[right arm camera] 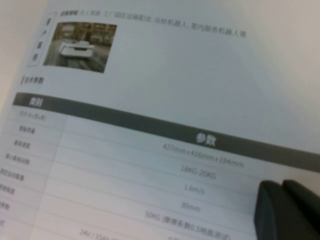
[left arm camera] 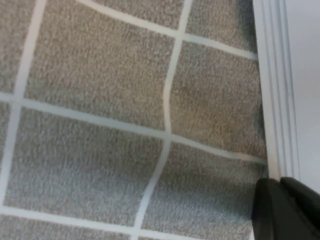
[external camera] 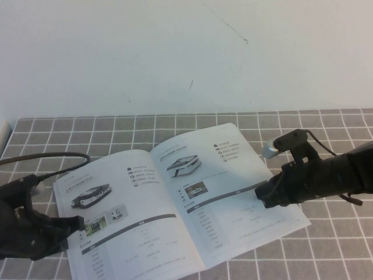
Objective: Close book
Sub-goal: 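Close the open booklet and leave it lying on the table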
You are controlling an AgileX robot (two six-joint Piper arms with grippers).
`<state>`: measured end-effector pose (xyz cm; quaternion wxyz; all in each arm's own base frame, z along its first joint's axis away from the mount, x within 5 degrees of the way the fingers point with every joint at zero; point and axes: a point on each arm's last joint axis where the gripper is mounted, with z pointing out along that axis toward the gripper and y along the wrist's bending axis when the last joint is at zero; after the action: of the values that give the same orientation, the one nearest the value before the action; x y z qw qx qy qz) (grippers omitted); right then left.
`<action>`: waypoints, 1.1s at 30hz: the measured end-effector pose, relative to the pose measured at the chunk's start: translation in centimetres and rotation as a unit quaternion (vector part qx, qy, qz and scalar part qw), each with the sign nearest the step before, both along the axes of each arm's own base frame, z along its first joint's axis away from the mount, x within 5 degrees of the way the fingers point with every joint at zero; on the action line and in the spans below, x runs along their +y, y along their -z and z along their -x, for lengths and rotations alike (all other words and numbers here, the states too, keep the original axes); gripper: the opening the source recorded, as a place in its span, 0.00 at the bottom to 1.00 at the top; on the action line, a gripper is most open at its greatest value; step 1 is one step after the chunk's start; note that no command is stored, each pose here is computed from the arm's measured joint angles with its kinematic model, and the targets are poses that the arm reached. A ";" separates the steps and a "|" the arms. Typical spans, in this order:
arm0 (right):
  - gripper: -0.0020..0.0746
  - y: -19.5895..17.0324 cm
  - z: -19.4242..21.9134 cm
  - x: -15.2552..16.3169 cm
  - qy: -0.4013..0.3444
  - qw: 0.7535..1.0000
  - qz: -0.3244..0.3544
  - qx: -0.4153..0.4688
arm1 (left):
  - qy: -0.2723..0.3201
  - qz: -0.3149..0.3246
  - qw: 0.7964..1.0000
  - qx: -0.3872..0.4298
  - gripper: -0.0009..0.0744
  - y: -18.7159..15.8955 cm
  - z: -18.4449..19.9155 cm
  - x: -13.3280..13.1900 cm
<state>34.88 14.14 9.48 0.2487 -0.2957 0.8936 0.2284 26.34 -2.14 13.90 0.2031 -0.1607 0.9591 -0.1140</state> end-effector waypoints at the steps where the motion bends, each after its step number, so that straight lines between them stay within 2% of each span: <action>1: 0.02 0.0 0.0 0.0 0.000 1.000 -0.001 0.001 | 0.001 0.002 1.000 0.000 0.01 -0.1 -0.1 0.0; 11: 0.02 0.0 0.0 0.0 0.002 1.000 -0.002 0.002 | 0.012 0.014 1.000 0.003 0.01 -0.8 -1.4 -0.3; 22: 0.02 0.0 0.0 0.0 0.003 1.000 -0.002 0.002 | 0.060 0.001 0.998 0.029 0.01 -0.9 -1.1 -0.5; 33: 0.02 0.0 0.0 0.0 0.002 1.000 -0.004 0.003 | 0.038 -0.016 0.997 0.060 0.01 -0.6 -0.6 0.0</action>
<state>34.85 14.18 9.50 0.2473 -0.2924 0.8941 0.2322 26.98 -2.15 14.53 0.1436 -0.1272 0.9766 -0.0971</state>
